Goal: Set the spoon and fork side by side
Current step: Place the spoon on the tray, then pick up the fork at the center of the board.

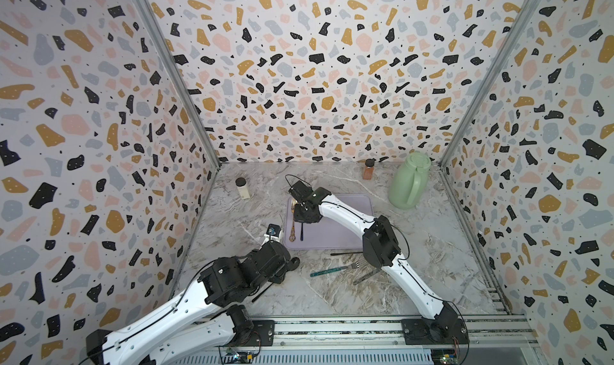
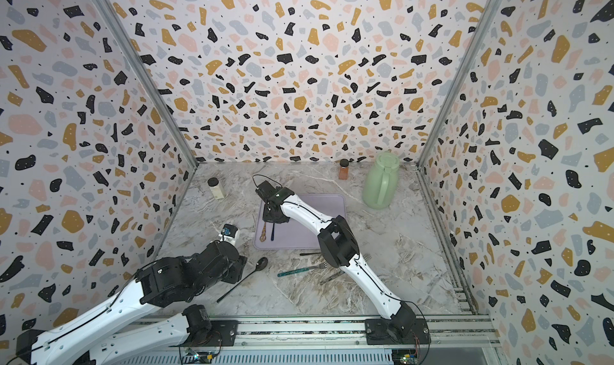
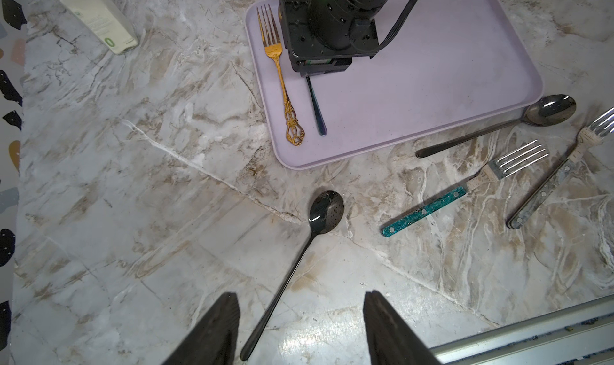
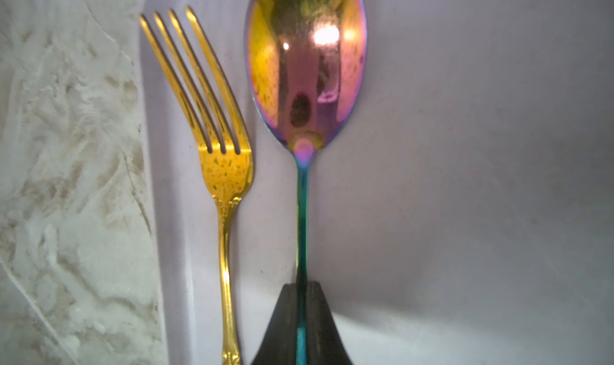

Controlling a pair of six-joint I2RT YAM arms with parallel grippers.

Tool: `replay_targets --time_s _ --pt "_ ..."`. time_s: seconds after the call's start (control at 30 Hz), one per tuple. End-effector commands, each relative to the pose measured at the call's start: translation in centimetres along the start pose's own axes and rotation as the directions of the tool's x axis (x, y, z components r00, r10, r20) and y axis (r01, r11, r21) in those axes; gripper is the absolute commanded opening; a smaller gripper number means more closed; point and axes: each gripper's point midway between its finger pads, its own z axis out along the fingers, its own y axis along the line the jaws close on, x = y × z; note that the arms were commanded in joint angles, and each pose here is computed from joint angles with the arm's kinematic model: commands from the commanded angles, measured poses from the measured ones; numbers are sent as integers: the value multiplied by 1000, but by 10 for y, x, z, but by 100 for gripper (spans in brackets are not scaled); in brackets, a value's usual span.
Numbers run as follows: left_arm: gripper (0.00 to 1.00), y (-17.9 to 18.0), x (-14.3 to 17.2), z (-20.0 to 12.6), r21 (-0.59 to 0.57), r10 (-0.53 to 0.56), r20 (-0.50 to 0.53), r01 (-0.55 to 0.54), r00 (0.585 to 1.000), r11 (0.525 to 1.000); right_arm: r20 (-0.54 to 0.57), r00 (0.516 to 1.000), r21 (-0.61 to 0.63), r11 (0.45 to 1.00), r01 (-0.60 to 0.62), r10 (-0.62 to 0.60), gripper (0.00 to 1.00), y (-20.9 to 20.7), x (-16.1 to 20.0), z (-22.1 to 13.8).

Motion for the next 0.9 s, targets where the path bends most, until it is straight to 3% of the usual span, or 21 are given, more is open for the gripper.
replay_targets --time_s 0.0,0.37,0.87 --pt "62 -1 -10 -4 0 -16 30 16 999 1000 2 1000 -5 1000 -8 8 13 2 -3 -7" --pt "63 -4 -7 -3 14 -14 15 13 1000 1000 70 997 -27 999 30 -28 28 3 -21 -75" --pt "63 -37 9 20 134 -4 -69 13 998 991 221 957 -59 977 204 -186 30 -20 -13 -206"
